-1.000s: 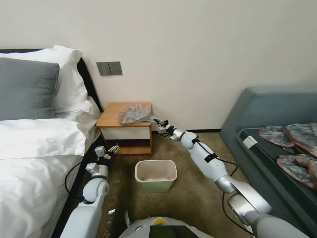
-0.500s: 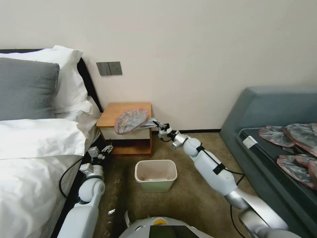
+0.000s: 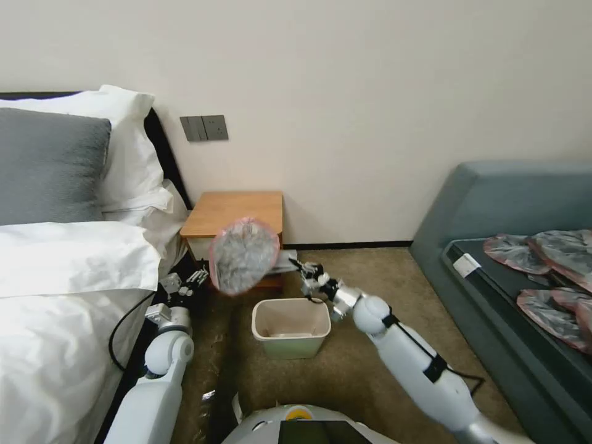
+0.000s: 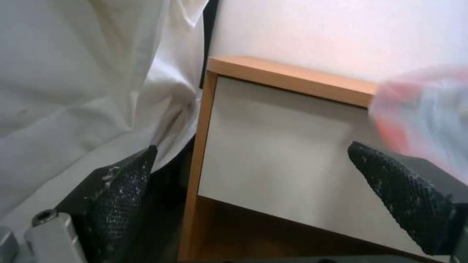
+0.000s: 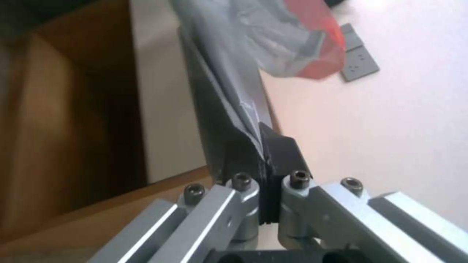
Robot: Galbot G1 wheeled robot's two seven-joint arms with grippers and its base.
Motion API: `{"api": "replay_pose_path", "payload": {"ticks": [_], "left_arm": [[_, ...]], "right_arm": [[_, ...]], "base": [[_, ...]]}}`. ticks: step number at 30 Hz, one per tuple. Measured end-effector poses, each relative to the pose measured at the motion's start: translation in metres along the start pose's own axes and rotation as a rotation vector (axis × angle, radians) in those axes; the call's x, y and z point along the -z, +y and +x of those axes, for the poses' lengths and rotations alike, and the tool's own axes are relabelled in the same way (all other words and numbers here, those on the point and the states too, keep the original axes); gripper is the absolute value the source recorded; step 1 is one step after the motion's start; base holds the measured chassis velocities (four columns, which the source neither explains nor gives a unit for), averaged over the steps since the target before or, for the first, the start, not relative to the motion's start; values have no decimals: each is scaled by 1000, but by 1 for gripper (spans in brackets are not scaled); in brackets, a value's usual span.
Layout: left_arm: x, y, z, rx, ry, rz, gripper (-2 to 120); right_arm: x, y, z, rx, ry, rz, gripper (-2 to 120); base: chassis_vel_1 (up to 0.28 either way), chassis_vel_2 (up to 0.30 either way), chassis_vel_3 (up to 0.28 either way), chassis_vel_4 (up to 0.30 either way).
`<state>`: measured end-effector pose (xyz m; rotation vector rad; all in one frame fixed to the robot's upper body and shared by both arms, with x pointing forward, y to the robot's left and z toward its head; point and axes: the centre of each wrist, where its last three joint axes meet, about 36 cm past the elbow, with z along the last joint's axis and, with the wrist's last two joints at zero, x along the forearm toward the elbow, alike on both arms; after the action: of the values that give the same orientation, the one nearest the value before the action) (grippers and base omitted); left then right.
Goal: Pick up the garbage bag from the table and place it over the trash can.
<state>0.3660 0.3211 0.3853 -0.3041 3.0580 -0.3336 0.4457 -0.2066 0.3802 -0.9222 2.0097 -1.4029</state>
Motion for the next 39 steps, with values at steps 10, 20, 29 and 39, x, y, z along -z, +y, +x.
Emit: {"api": "replay_pose_path", "payload": {"ticks": [10, 20, 29, 39], "left_arm": [[6, -1, -3, -5, -7, 11, 100], [5, -6, -1, -16, -4, 13, 100], [4, -10, -1, -30, -1, 7, 100], [2, -12, -3, -42, 4, -3, 100]], "right_arm": [[36, 49, 49, 100, -43, -28, 0], [42, 49, 84, 116, -47, -40, 0], [42, 51, 110, 118, -21, -144, 10], [27, 23, 138, 196, -23, -168, 43]], "base": [[0, 0, 0, 0], [0, 0, 0, 0], [0, 0, 0, 0], [0, 0, 0, 0]]}}
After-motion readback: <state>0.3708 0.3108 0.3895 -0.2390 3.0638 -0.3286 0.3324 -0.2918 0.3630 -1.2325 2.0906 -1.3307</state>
